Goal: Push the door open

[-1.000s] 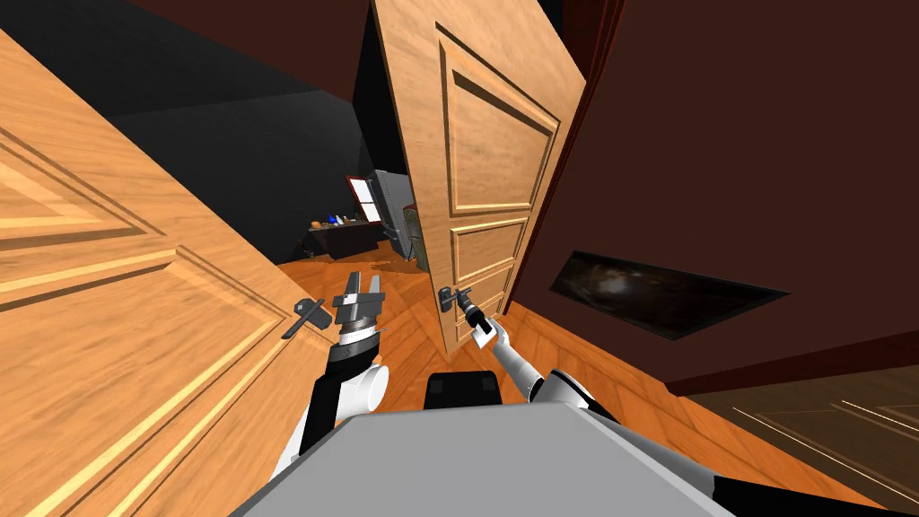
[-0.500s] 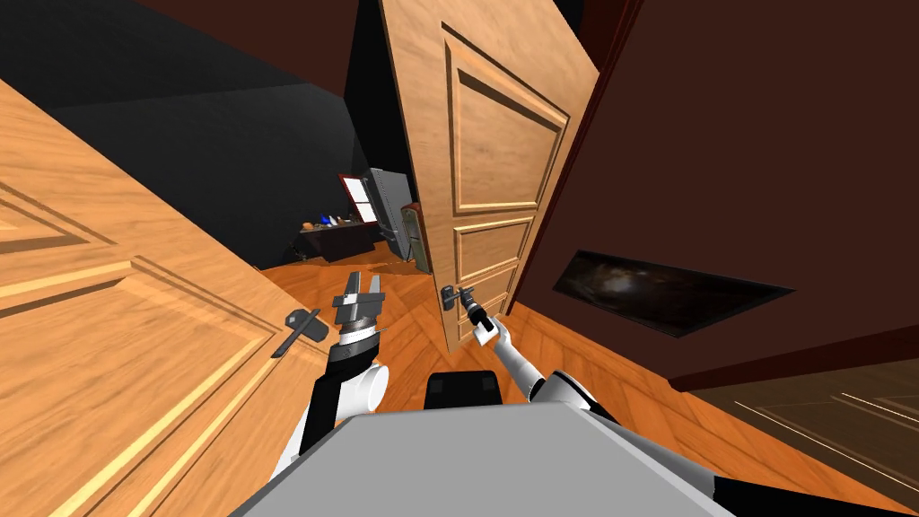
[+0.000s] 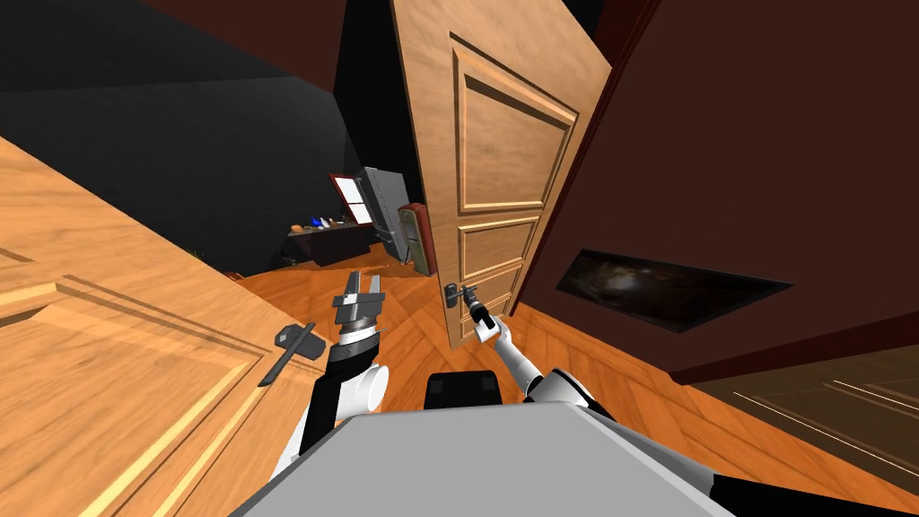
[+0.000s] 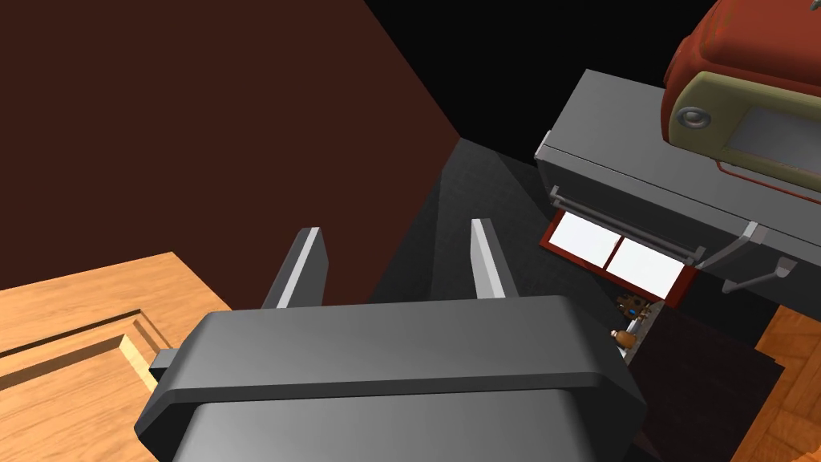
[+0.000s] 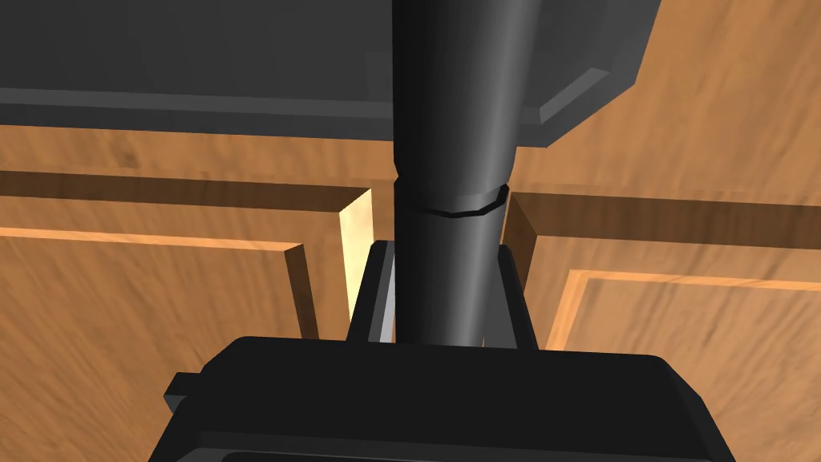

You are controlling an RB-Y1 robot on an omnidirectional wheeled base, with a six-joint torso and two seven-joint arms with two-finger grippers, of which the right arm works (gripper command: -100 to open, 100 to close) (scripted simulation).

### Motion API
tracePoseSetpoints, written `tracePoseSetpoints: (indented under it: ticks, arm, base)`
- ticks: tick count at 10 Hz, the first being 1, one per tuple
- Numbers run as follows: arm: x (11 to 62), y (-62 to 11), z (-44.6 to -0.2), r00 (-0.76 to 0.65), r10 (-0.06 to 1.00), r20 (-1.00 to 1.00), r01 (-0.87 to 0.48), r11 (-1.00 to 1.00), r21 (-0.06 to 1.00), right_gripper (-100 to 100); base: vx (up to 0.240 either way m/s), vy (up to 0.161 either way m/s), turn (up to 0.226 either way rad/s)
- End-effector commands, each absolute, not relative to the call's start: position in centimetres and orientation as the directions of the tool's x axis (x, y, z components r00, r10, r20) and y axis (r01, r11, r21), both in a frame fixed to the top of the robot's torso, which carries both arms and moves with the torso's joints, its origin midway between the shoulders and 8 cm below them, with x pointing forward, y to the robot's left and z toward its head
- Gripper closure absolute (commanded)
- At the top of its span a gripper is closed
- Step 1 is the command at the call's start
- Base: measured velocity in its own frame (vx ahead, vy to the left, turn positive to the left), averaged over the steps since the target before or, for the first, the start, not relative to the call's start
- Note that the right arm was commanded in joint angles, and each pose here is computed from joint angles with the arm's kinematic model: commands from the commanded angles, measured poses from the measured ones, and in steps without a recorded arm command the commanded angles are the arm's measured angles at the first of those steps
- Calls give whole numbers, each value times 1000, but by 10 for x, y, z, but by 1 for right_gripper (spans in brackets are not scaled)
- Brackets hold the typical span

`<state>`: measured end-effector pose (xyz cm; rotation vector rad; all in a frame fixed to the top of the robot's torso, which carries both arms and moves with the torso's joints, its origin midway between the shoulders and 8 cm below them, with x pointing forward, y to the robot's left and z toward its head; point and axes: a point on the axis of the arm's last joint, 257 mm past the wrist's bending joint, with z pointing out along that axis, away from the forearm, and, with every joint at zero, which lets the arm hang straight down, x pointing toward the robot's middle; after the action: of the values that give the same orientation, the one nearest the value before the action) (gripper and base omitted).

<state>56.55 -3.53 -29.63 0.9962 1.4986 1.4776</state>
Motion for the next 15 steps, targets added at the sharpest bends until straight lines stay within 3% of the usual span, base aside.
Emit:
tracePoseSetpoints:
  ticks: [1,8,15]
  arm:
    - [569,-39,-293,-362,932,-6,-2,6,1000,100]
    - [569,-55,-297,-347,937,-32,-3,33,999,100]
    - [566,-59,-299,-344,937,-52,-5,53,999,100]
  base:
    - [75,178,-71]
    - [148,83,-115]
    - [152,124,-195]
